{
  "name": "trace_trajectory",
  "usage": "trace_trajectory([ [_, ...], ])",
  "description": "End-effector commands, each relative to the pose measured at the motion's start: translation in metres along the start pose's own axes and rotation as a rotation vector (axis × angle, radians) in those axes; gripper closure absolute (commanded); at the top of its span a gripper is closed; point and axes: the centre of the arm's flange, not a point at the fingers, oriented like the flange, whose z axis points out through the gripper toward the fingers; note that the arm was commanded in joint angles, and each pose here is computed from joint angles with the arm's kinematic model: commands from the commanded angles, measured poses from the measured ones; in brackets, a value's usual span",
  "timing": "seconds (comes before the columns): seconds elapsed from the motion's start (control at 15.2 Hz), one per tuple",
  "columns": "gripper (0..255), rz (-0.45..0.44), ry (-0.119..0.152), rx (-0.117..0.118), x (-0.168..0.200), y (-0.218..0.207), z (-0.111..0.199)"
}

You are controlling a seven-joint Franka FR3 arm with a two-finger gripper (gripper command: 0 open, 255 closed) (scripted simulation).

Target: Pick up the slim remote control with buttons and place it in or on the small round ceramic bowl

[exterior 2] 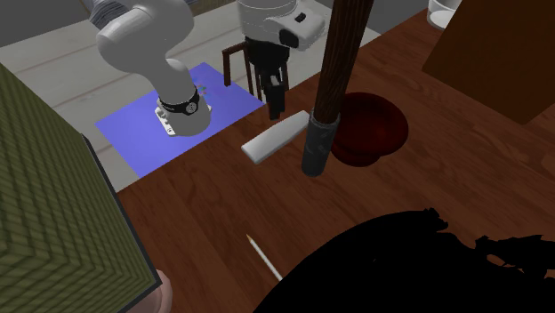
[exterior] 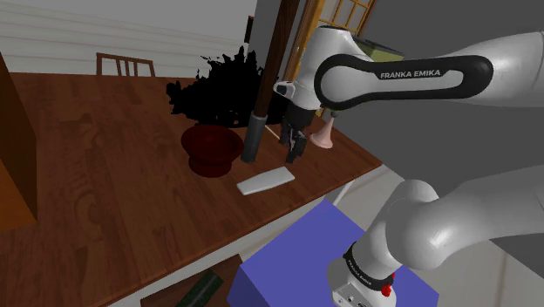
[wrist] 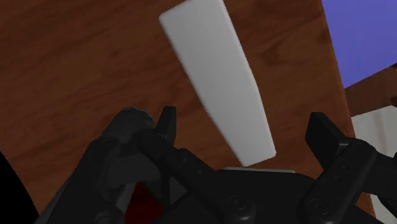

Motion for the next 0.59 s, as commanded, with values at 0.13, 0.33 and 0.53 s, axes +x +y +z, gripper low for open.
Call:
trace_trajectory([
  [0.13, 0, -0.297, -0.005, -0.011, 0.018, -0.001, 0.050],
  [0.33, 0, -0.476, -0.010, -0.017, 0.029, -0.006, 0.081],
  [0.53, 0, -0.476, -0.010, -0.017, 0.029, -0.006, 0.097],
])
